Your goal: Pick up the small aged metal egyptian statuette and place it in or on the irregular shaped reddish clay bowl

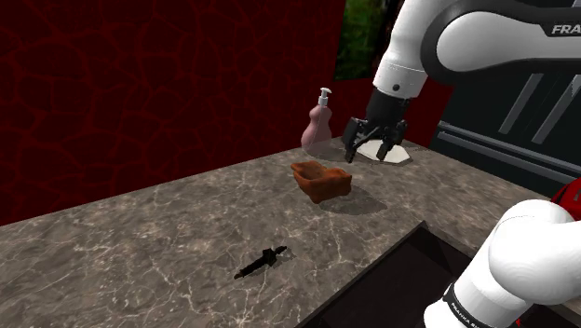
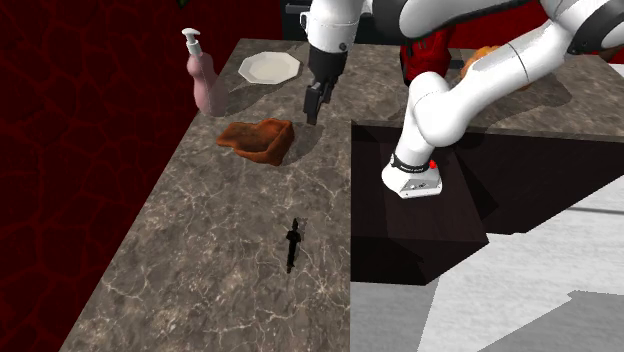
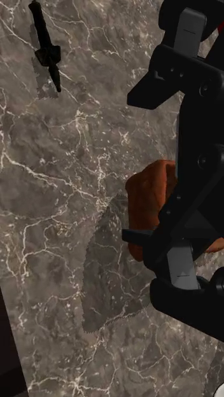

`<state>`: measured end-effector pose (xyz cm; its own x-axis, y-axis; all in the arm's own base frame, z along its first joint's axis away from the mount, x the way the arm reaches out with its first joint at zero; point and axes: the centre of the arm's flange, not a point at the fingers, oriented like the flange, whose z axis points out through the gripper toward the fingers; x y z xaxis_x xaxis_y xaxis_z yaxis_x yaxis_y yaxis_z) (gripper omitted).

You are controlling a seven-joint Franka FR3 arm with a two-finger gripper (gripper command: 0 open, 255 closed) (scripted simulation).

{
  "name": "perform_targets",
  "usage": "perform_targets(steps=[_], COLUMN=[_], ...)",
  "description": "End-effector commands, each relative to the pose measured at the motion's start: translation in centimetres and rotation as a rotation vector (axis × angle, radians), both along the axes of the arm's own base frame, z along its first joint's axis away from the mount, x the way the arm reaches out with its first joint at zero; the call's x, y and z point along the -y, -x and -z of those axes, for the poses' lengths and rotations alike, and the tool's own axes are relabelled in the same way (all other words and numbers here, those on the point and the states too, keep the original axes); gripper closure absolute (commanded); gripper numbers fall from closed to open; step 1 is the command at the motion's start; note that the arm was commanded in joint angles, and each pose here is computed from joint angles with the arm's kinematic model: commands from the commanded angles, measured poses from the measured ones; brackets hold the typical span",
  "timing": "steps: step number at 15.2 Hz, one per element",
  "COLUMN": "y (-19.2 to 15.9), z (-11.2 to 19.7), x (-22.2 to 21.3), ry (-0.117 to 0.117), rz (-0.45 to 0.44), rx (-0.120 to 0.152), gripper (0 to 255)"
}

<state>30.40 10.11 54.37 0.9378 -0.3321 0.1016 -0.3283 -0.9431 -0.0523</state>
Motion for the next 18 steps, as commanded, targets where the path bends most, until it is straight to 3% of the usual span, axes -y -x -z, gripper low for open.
perform_targets(steps=[1,18], y=[0.3,-2.7], z=[2.0,16.3], x=[-1.9,-18.5], ry=[-0.009,-0.081], rz=[0.060,0.522], rx=[0.001,0.006], gripper=[0,0])
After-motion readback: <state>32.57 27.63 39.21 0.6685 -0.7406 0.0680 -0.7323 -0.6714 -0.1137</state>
